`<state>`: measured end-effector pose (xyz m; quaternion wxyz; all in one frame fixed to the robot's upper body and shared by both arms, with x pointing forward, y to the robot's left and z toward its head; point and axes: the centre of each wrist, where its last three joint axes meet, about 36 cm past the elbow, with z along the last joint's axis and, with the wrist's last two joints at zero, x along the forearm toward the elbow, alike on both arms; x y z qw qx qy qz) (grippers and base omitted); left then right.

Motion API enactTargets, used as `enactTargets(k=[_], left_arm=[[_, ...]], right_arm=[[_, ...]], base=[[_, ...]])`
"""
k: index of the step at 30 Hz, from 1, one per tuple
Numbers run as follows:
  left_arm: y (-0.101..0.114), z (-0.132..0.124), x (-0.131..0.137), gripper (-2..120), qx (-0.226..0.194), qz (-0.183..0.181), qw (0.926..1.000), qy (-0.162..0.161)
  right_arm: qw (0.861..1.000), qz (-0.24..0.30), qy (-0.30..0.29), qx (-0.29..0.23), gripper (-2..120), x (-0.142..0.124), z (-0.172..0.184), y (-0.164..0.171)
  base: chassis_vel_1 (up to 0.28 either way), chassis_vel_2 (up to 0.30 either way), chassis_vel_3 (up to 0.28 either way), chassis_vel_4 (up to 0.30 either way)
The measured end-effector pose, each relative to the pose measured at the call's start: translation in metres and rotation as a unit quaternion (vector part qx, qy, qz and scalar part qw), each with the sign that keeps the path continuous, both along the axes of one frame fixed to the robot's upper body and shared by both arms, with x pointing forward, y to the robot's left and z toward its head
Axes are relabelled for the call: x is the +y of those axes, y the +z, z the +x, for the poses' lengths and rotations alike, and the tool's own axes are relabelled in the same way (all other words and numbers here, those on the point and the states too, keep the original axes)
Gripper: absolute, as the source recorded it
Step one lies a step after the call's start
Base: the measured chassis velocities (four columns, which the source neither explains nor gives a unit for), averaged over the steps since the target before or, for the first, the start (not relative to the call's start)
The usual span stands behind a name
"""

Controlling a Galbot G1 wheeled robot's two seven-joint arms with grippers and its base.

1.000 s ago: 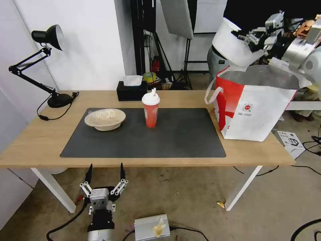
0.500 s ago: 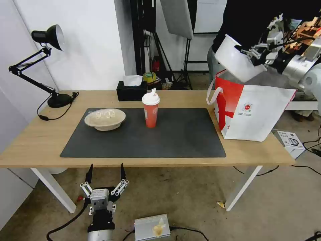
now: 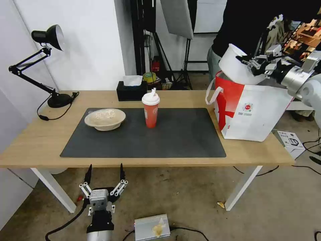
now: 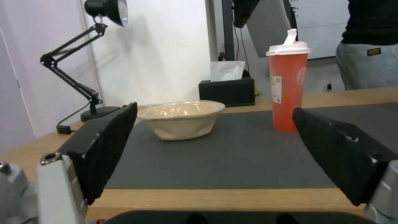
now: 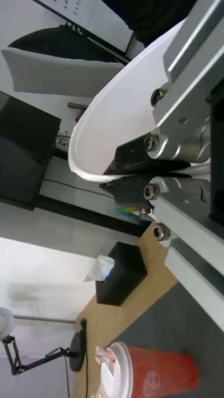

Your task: Pick up the trash from the table and place it into the takeout bag.

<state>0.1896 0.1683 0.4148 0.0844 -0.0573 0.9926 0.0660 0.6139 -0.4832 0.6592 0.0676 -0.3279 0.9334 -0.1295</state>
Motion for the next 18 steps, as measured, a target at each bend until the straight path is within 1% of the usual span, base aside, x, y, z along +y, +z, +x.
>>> enactTargets(k=[9, 18], left_arm=[[0.000, -0.001, 0.000, 100, 0.001, 0.000, 1.0000, 0.001], [-0.002, -0.001, -0.001, 100, 0.003, 0.000, 1.0000, 0.000]], right_arm=[[1.000, 0.009, 0.003, 0.010, 0, 0.007, -0.001, -0.017], [1.000, 0.020, 0.010, 0.019, 0, 0.020, -0.002, -0.035]], base=[[0.000, 0.000, 0.000, 0.000], [0.000, 0.000, 0.000, 0.000]])
